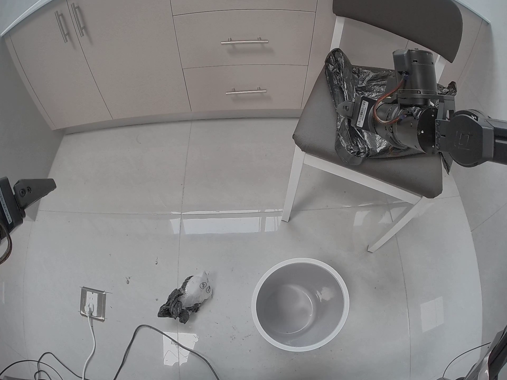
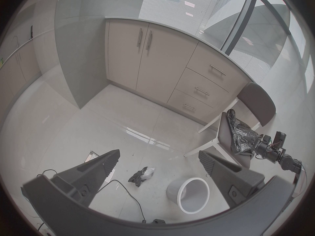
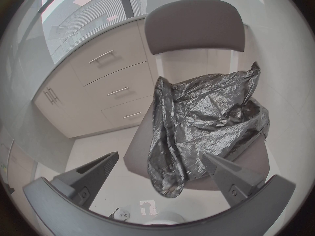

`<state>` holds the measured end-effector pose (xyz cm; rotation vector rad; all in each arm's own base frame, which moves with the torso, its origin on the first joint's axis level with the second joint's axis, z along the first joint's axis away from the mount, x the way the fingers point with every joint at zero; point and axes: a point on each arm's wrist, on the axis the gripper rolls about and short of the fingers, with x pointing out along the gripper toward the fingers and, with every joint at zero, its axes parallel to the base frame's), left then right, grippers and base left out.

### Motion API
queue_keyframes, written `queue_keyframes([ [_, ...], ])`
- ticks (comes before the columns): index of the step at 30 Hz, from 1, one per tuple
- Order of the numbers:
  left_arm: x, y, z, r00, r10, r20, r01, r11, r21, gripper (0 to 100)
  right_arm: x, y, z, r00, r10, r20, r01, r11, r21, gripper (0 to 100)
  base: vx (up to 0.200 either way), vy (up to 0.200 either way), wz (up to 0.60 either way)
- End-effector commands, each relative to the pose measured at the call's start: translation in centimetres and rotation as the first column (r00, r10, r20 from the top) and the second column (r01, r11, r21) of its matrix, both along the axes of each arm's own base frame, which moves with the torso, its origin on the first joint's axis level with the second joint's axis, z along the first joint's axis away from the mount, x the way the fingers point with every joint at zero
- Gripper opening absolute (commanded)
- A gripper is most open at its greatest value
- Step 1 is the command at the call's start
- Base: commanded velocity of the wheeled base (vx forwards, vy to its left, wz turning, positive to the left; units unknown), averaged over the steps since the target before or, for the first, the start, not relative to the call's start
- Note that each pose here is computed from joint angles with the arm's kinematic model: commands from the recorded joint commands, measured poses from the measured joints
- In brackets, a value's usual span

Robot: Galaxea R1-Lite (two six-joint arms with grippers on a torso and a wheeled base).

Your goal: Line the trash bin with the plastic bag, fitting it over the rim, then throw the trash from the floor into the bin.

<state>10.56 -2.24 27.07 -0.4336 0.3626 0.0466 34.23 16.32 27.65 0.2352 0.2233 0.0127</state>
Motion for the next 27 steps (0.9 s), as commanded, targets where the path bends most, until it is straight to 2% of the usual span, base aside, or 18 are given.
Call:
queue_keyframes([
  [1, 0.3, -0.1, -0.4, 1.000, 0.000, -0.019, 0.000, 1.000, 0.004, 100, 0.5, -0.6, 0.4, 0.999, -0.036, 0.017, 0.036, 0.999, -0.003, 100, 0.000, 0.000, 0.00],
  [6, 0.5, -0.2, -0.6, 0.999, -0.006, -0.032, 0.006, 1.000, 0.004, 100, 0.7, -0.9, -0.7, 0.999, -0.048, -0.017, 0.048, 0.998, -0.036, 100, 0.000, 0.000, 0.00],
  [8, 0.7, -0.2, -0.7, 0.999, -0.008, -0.038, 0.008, 1.000, 0.006, 100, 0.6, -0.7, -2.1, 0.997, -0.054, -0.055, 0.050, 0.996, -0.071, 100, 0.000, 0.000, 0.00],
  [12, 1.0, -0.3, -1.1, 0.998, -0.009, -0.056, 0.009, 1.000, 0.012, 100, 1.8, -0.7, -4.0, 0.991, -0.106, -0.086, 0.096, 0.989, -0.117, 100, 0.000, 0.000, 0.00],
  [18, 1.3, -0.4, -1.4, 0.999, -0.010, -0.035, 0.010, 1.000, 0.006, 100, 3.2, -1.3, -4.0, 0.990, -0.136, -0.022, 0.133, 0.987, -0.090, 100, 0.000, 0.000, 0.00],
  [27, 1.4, -0.5, -1.6, 0.999, -0.011, -0.039, 0.011, 1.000, 0.005, 100, 3.4, -2.2, -4.6, 0.987, -0.156, -0.037, 0.151, 0.982, -0.113, 100, 0.000, 0.000, 0.00],
])
